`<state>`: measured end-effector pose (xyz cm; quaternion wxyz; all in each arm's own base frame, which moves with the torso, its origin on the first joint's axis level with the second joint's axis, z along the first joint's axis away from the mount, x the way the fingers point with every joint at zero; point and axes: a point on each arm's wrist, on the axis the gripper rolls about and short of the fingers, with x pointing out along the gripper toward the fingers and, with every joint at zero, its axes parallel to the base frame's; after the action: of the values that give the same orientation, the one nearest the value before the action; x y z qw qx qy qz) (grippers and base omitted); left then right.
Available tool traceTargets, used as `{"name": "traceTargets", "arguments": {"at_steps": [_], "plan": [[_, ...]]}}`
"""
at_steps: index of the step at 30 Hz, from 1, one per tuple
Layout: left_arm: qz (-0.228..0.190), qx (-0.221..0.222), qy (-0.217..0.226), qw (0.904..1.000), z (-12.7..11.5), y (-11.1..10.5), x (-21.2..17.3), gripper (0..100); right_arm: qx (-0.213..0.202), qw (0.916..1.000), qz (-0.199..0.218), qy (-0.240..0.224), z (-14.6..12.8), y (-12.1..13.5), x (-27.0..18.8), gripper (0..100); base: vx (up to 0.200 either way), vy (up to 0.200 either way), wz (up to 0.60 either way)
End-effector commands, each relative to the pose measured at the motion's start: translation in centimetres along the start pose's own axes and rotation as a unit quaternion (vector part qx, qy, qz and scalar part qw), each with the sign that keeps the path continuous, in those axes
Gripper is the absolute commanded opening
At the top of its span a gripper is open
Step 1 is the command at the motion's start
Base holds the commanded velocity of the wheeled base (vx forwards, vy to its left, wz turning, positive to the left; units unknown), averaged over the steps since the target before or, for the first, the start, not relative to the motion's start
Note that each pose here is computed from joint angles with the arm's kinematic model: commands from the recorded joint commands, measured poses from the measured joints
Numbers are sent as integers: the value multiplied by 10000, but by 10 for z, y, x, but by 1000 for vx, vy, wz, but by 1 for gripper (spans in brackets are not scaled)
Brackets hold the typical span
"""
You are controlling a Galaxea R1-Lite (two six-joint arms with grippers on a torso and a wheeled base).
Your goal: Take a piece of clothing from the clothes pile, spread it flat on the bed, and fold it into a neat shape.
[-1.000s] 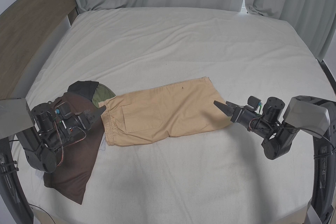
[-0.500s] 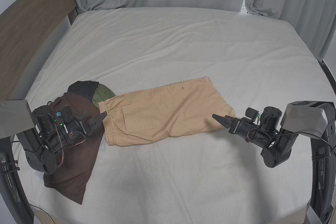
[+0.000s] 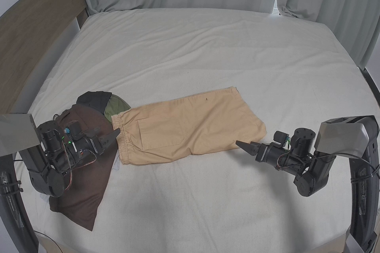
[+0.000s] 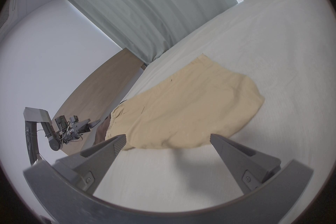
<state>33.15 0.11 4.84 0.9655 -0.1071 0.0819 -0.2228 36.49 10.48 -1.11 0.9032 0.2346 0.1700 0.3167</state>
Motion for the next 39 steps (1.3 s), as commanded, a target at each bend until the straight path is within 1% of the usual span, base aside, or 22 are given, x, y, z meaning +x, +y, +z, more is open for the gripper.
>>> {"name": "traceTargets", "arguments": {"at_steps": [1, 6, 10, 13, 20, 23, 24, 26, 29, 31, 32, 33, 35, 36, 39], "plan": [[12, -7, 2, 10000, -1, 1, 0, 100, 46, 9999, 16, 165, -9, 4, 0, 100, 0, 0, 0], [12, -15, 2, 10000, -1, 1, 0, 100, 68, 9998, -1, 212, -12, 3, -1, 100, 0, 0, 0], [21, -19, 7, 10000, -1, 2, 0, 100, 112, 9995, -43, 291, -20, -2, 2, 100, 0, 0, 0], [21, -19, 7, 10000, -1, 2, 0, 100, 105, 9996, -24, 271, -20, -3, 5, 100, 0, 0, 0], [27, -24, -2, 10000, -1, 2, 0, 100, 209, 9992, 56, 336, -33, -7, 20, 100, 0, 0, 0], [27, -24, -2, 10000, -1, 2, 0, 100, 221, 9992, 59, 330, -34, -8, 21, 100, 0, 0, 0], [27, -24, -2, 10000, -1, 2, 0, 100, 298, 9994, 21, 173, -37, -13, 35, 100, 0, 0, 0], [27, -24, -2, 10000, -1, 2, 0, 100, 332, 9994, -17, 98, -38, -14, 40, 100, 0, 0, 0], [26, -20, -8, 10000, 0, 2, 0, 100, 477, 9987, 16, -166, -37, -14, 57, 100, 0, 0, 0], [26, -28, -8, 10000, 0, 2, 0, 100, 548, 9980, 64, -295, -35, -10, 65, 100, 0, 0, 0], [32, -25, -17, 10000, 0, 3, 0, 100, 661, 9971, 107, -353, -34, -5, 69, 100, 0, 0, 0], [46, -27, -21, 10000, 0, 3, -1, 100, 758, 9963, 122, -395, -33, -2, 71, 100, 0, 0, 0], [46, -27, -21, 10000, 0, 3, -1, 100, 758, 9963, 122, -395, -33, -2, 71, 100, 0, 0, 0], [84, -14, -65, 9999, 3, 6, -2, 100, 940, 9942, 198, -474, -33, 6, 78, 100, 0, 0, 0], [84, -14, -65, 9999, 3, 6, -2, 100, 950, 9944, 201, -426, -38, 5, 79, 100, 0, 0, 0]]}}
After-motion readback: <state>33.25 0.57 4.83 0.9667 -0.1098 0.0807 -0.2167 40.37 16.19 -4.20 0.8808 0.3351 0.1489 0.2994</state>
